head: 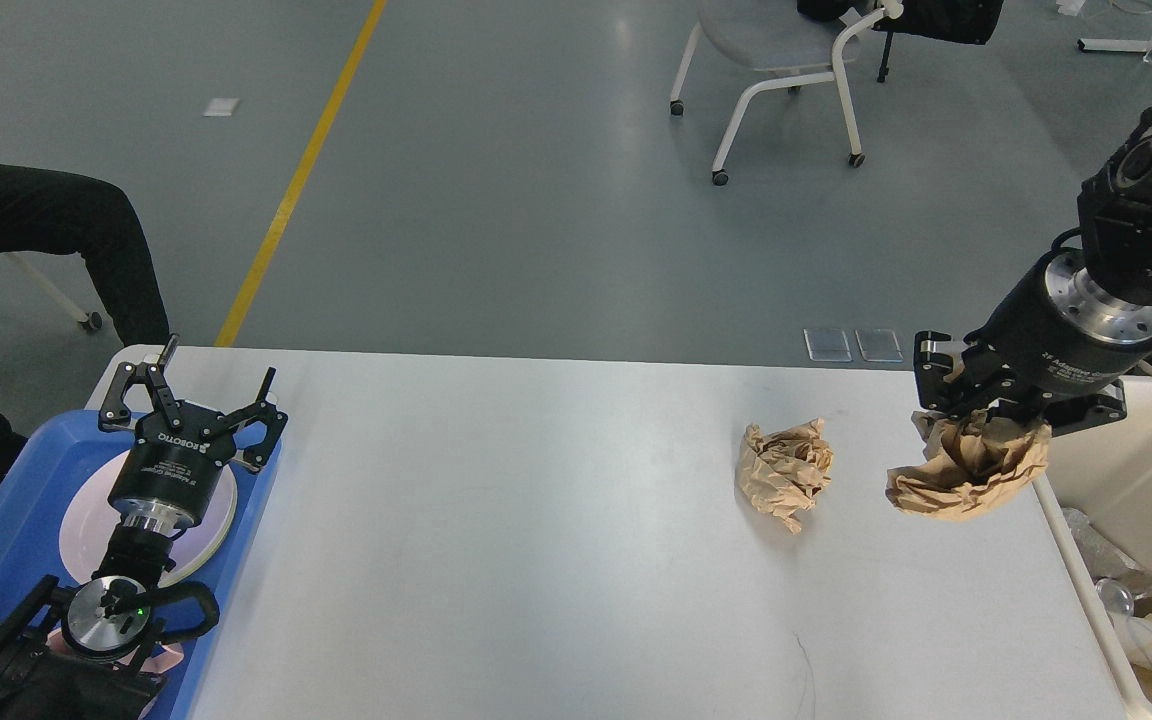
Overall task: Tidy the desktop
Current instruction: 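Carry the paper piece with the right gripper into the bin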
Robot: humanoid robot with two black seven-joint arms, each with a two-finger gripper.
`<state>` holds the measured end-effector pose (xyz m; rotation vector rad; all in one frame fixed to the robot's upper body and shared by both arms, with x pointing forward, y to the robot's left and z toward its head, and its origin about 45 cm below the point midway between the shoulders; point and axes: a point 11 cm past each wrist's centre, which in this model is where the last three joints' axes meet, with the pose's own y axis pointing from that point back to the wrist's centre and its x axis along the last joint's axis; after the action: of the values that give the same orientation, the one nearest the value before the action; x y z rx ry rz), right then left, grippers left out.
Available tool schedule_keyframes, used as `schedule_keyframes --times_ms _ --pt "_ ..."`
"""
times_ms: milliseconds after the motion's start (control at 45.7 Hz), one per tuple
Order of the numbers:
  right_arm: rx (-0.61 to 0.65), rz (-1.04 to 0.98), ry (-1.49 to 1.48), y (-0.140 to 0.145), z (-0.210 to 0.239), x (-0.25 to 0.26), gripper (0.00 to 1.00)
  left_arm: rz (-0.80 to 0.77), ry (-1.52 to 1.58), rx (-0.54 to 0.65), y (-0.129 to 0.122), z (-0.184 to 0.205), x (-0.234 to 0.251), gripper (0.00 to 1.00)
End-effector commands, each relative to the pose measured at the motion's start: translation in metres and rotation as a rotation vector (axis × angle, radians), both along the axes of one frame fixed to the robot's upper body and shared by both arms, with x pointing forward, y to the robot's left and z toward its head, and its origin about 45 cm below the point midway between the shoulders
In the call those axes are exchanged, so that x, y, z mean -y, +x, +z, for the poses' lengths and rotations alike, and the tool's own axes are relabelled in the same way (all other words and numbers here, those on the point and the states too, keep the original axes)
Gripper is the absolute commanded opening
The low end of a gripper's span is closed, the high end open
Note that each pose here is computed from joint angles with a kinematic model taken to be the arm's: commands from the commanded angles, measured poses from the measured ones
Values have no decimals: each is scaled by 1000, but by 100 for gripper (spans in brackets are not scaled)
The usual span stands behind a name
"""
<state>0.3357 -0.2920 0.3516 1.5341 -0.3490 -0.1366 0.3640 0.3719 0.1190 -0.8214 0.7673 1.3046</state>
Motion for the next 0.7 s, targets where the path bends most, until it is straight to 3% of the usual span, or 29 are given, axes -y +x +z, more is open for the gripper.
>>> schedule_keyframes --times_ms 0,307,679 --pt "31 -77 9 6 -2 27 0 -2 0 1 0 0 0 96" --pt "187 -430 -63 15 -47 173 0 -1 0 0 0 0 0 96" --pt "322 -598 -440 -22 -159 294 0 -1 0 -1 0 0 0 96"
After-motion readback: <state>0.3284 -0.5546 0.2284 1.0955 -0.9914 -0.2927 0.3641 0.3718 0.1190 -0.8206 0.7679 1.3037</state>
